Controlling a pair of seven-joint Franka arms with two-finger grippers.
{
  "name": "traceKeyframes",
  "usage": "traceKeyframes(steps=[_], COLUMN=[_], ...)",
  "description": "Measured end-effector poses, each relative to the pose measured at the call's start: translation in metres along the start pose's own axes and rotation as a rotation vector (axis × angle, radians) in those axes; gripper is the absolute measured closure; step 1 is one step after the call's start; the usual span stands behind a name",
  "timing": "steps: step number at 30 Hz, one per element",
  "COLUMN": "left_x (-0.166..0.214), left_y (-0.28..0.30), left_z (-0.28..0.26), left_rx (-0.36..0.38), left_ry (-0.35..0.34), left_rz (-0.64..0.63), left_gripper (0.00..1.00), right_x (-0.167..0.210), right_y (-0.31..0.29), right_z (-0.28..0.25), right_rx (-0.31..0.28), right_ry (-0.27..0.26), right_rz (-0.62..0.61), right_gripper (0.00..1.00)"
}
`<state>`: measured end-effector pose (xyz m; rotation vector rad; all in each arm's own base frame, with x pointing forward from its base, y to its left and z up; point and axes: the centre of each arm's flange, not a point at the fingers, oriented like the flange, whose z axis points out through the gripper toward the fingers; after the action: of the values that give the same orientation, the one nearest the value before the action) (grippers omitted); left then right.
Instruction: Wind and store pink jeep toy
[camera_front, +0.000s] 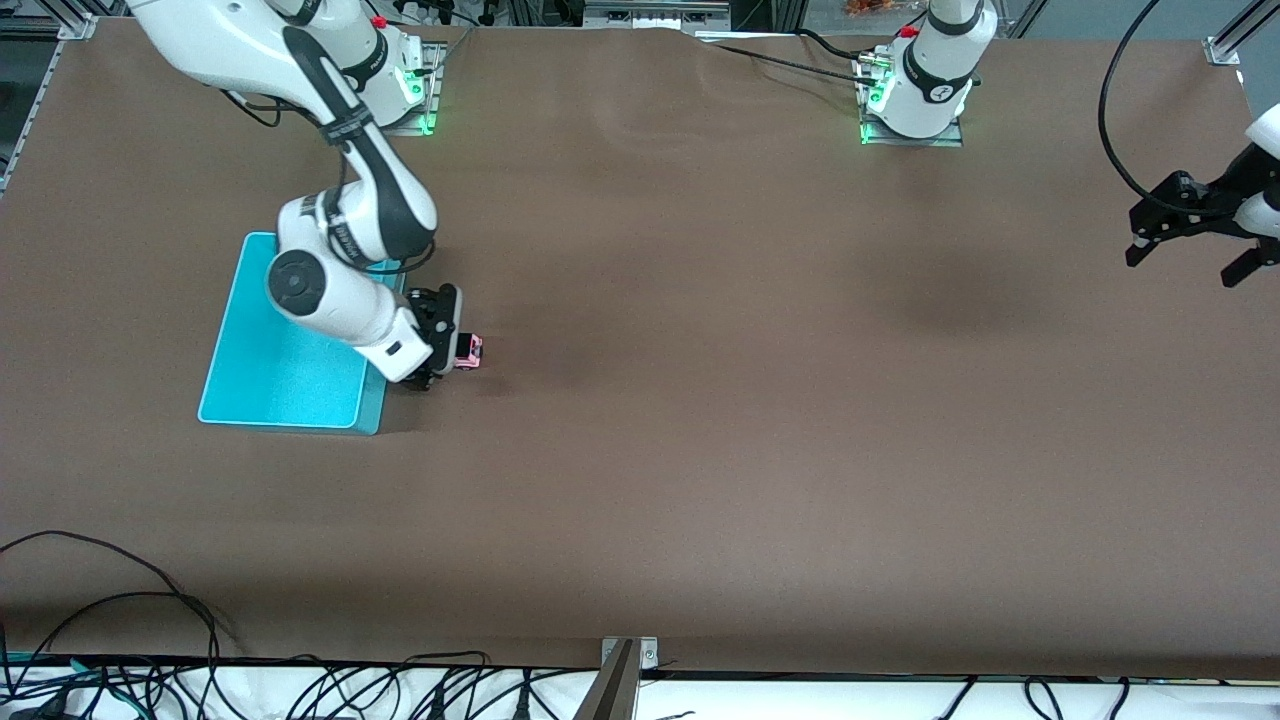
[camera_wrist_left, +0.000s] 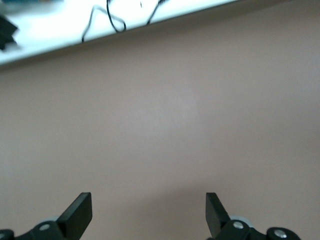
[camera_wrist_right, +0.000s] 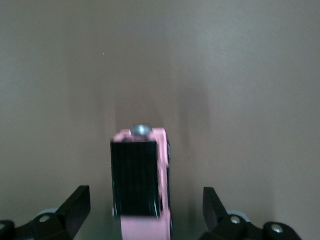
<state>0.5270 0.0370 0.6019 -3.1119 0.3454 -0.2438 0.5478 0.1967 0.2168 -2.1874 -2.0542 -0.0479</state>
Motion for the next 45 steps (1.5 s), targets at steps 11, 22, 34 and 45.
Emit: traceKeyframes(steps=[11,22,34,45], left_x=[-0.011,-0.010,-0.002,0.003], left_y=[0.004,0.010,0.018,0.018], left_z=[0.006,0.000,-0.010,-0.015], left_rx=[-0.029,-0.039,-0.034,-0.033], left_ry=[-0.095,-0.111,-0.088,-0.086], left_rz=[-0.105,-0.305,-0.298,-0.299], left_gripper=[0.00,0.00,0.00,0.00], right_x=[-0.006,-0.008,0.012,-0.055], right_y=[-0.005,-0.003,0.039,0.063], right_z=[0.020,0.016,-0.084,-0.186], right_rx=[-0.029,0.006,0.120,0.215], right_ry=[-0.015,-0.060,-0.111,-0.157], right_rz=[-0.024,-0.058,-0.023,0.047], right_gripper=[0.02,0.47,0.49,0.49])
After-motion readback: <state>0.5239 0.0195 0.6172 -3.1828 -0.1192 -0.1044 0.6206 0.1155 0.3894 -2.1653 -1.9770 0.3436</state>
